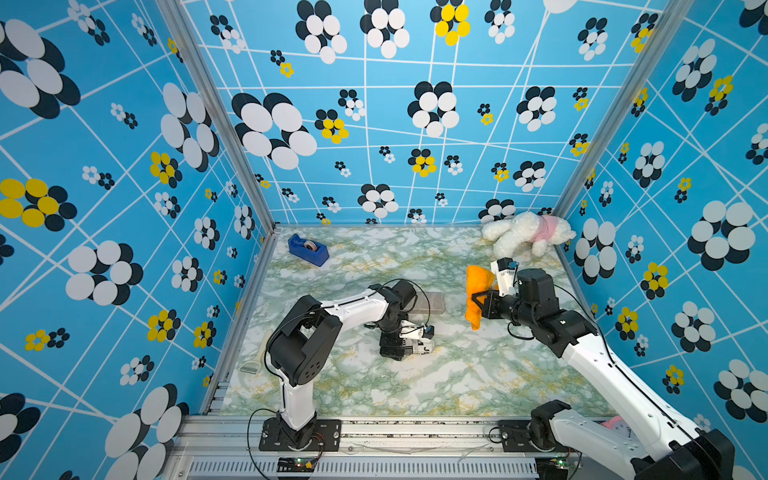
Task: Wipe the eyeglass case
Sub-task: Pick up the eyeglass case from the center of the board.
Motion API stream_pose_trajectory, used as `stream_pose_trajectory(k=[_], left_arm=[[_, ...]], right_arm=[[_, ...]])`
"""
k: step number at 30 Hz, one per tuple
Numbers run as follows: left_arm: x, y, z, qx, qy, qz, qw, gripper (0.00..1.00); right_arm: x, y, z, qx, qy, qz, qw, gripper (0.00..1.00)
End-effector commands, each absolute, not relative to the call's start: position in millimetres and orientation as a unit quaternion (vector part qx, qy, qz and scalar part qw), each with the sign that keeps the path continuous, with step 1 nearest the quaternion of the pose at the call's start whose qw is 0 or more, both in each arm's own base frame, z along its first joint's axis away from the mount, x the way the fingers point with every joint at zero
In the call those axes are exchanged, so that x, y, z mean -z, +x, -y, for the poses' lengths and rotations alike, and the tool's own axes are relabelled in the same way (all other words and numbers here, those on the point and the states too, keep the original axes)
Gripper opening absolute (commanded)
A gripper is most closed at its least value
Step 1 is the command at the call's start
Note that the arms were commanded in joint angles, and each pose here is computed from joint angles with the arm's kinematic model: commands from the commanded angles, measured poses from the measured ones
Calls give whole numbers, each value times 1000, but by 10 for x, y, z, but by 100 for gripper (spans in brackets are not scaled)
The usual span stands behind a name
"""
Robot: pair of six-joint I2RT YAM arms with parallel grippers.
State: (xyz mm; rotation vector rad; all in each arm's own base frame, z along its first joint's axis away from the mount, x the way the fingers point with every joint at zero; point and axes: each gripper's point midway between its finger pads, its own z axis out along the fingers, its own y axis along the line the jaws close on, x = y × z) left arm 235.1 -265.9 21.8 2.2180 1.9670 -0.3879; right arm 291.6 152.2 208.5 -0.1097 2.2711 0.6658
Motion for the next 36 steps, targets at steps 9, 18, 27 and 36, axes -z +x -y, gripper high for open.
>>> stream_pose_trajectory(k=[9,18,27,36], left_arm=[[-225,2034,2609,172,702,-689,59,85],[-230,2057,2519,159,691,-701,78,81],[-202,2089,2477,145,676,-718,88,79],[-273,2102,2391,141,660,-732,92,80]], right_arm=[[-2097,2891,-1483,-257,-35,-890,375,0],[-2111,2913,-1509,-264,-32,-890,371,0],[-2103,2915,-1528,-269,-30,-890,366,0],[-2098,2918,-1545,-272,-33,-890,365,0]])
